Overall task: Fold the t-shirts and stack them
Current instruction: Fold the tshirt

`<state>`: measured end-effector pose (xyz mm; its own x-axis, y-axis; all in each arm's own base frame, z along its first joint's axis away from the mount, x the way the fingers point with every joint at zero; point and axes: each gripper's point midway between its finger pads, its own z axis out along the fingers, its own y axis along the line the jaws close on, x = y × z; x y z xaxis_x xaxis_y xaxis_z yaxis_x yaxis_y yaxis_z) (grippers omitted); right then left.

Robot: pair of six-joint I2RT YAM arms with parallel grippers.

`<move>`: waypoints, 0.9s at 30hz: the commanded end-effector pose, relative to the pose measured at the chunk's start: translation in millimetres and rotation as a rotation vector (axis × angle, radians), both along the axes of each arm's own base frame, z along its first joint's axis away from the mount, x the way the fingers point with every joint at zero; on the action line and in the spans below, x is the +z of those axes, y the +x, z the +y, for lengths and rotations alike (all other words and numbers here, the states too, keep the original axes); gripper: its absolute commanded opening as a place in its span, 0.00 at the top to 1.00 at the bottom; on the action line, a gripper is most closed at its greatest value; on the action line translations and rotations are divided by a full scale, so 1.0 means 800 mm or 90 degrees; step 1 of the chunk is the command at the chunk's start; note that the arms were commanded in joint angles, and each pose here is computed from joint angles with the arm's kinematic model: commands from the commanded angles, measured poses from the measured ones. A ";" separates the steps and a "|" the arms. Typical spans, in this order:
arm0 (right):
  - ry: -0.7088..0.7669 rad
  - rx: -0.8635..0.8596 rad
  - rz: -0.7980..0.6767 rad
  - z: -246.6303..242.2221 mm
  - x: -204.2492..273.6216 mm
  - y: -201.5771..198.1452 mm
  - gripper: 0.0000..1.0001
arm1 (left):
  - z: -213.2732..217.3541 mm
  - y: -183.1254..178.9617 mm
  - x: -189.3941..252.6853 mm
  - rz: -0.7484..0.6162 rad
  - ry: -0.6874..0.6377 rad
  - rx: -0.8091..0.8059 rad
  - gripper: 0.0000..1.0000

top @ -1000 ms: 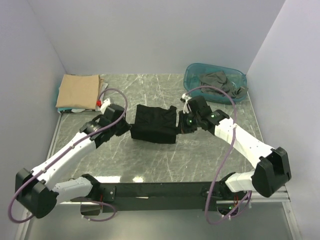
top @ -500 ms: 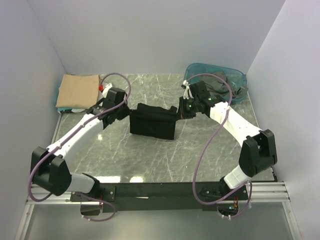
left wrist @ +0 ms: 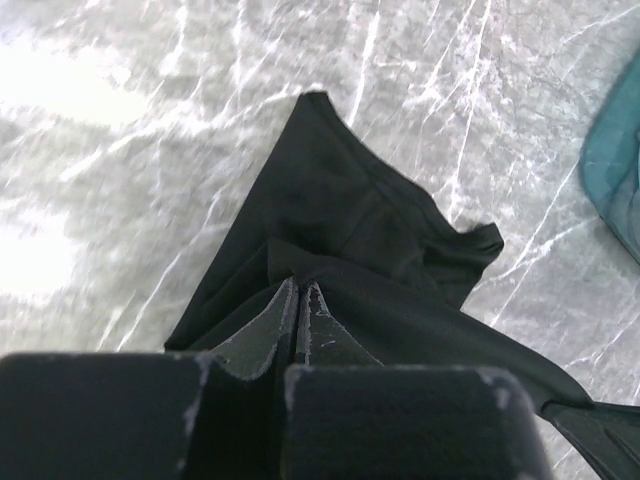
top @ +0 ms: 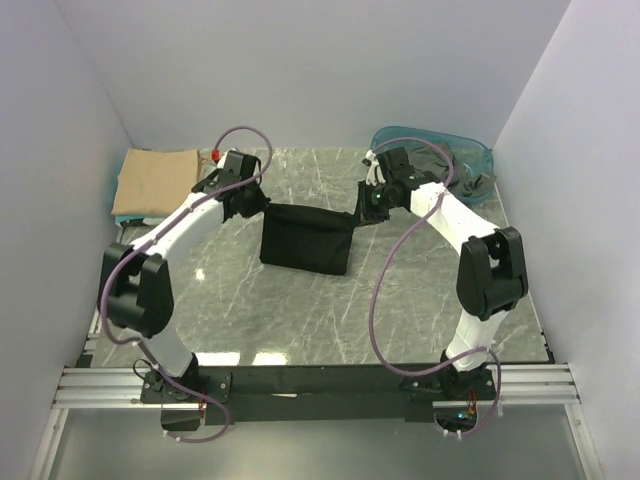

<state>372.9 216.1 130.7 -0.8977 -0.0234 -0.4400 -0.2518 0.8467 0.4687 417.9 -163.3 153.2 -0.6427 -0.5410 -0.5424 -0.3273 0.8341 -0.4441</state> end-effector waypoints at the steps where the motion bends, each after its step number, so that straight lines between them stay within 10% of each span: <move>1: 0.007 -0.003 -0.002 -0.005 0.000 0.023 0.94 | -0.004 0.031 0.013 -0.022 -0.002 -0.023 0.99; 14: 0.023 -0.005 0.034 -0.009 -0.049 0.065 0.86 | -0.011 0.085 -0.044 0.041 -0.011 -0.057 0.99; 18: 0.023 -0.003 -0.003 -0.013 -0.034 0.092 0.51 | -0.020 0.092 -0.051 0.051 -0.034 -0.089 0.67; 20: 0.023 -0.002 -0.025 -0.014 -0.014 0.096 0.31 | -0.022 0.090 -0.045 0.048 -0.039 -0.095 0.01; 27: 0.089 0.048 -0.073 0.008 0.028 0.036 0.22 | -0.032 0.048 -0.002 0.002 -0.092 -0.132 0.01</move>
